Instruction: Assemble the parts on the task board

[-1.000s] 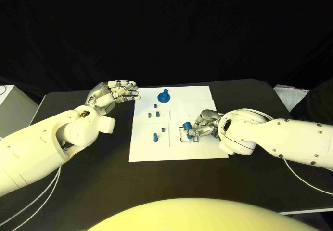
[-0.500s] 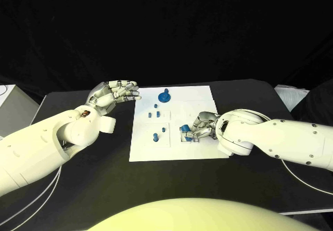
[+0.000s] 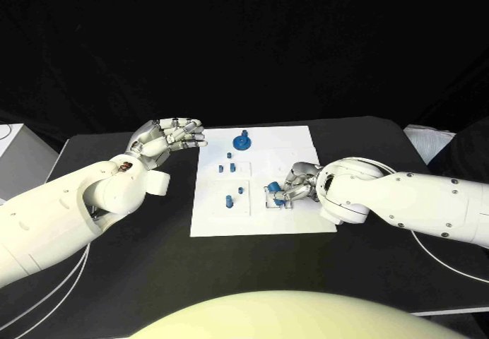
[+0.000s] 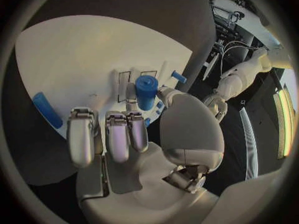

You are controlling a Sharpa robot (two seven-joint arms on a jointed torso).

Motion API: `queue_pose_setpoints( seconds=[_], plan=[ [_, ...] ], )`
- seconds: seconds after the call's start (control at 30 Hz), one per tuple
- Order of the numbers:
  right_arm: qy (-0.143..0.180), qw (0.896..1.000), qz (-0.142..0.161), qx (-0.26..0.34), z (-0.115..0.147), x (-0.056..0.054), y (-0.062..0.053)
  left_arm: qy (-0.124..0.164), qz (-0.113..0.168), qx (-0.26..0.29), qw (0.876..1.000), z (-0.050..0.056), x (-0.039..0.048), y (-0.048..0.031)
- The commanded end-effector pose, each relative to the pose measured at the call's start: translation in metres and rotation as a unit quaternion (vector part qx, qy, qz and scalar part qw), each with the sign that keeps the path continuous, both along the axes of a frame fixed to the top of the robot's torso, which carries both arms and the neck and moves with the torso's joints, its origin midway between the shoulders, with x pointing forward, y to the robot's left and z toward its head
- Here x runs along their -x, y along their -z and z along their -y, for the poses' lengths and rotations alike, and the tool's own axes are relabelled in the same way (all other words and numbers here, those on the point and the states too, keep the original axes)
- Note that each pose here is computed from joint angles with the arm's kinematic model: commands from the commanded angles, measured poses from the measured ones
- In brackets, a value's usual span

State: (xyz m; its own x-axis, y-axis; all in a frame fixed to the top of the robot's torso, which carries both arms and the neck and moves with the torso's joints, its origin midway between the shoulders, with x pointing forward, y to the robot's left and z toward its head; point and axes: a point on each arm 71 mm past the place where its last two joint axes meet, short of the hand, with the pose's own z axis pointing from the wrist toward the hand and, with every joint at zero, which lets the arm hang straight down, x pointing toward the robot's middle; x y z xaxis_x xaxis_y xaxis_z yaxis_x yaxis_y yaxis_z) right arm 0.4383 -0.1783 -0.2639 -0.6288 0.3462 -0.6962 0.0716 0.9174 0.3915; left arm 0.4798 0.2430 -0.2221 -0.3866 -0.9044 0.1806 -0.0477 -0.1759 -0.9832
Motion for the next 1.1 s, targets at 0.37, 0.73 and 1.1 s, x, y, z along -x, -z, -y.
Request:
queue_pose_setpoints(
  seconds=[0.37,0.73,1.1],
  plan=[
    [-0.015,1.000,-0.001,0.020,-0.0028,-0.0019,0.0043,0.009,0.002,0.005,1.000,0.0020,0.0010,-0.0007],
    [-0.003,1.000,0.025,0.008,-0.0048,-0.0023,0.0020,0.010,0.000,0.004,1.000,0.0021,0.0011,-0.0005],
    [-0.002,0.999,0.033,0.003,-0.0049,0.0001,0.0018,0.010,0.000,0.004,1.000,0.0020,0.0010,-0.0004]
  ],
)
